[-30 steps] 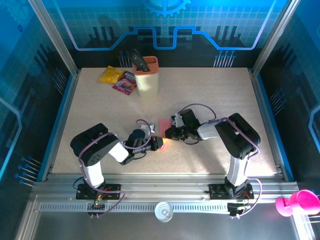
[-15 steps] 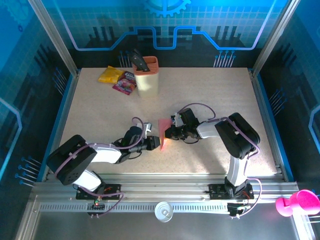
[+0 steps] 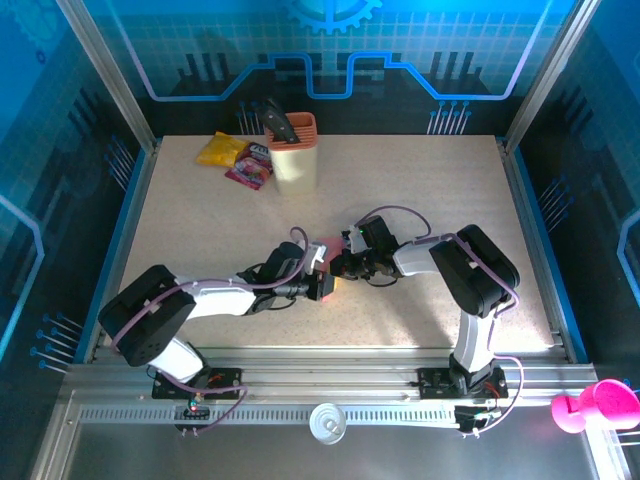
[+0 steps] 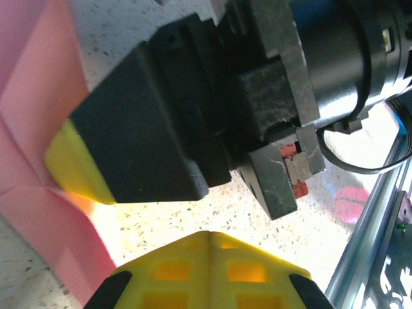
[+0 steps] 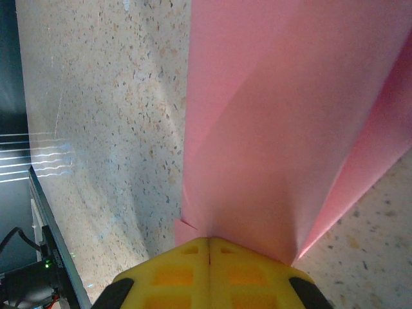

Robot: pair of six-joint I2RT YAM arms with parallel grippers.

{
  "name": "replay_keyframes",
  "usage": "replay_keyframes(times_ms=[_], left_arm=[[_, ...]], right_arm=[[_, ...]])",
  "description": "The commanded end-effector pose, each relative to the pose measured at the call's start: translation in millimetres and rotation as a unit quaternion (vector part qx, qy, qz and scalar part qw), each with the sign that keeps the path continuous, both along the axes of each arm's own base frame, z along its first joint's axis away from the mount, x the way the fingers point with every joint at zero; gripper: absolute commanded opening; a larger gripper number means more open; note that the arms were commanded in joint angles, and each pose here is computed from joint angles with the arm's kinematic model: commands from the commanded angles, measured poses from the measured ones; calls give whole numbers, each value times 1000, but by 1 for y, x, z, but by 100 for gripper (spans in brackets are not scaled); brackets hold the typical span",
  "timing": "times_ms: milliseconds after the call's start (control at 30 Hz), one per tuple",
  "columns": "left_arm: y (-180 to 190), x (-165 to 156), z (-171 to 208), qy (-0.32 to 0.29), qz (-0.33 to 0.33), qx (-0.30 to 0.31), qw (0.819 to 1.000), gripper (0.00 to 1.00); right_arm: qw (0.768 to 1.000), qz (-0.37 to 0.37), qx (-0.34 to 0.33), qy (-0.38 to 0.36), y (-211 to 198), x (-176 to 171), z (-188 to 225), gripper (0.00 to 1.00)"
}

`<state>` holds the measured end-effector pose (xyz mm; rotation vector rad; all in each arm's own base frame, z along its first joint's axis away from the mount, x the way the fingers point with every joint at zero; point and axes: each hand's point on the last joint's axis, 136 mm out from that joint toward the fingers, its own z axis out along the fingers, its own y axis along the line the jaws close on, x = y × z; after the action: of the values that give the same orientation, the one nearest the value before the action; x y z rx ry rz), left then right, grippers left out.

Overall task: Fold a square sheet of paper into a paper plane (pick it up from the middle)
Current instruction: Fold the wing for the fifth time at the center of the table.

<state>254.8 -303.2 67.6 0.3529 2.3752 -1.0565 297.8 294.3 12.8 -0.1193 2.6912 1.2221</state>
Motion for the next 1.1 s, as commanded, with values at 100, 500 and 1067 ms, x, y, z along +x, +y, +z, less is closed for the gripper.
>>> replay_keyframes(times_ms=[100, 500, 1067], left_arm=[[-6, -1, -16, 4, -29, 29, 999, 0], [-1, 11, -34, -3, -7, 59, 998, 0], [23, -13, -71, 40, 4, 91, 995, 0]], right_arm=[[992, -17, -96, 77, -33, -28, -59, 0], [992, -17, -99, 79, -34, -29, -60, 0], [990, -21, -111, 90, -38, -32, -66, 0]])
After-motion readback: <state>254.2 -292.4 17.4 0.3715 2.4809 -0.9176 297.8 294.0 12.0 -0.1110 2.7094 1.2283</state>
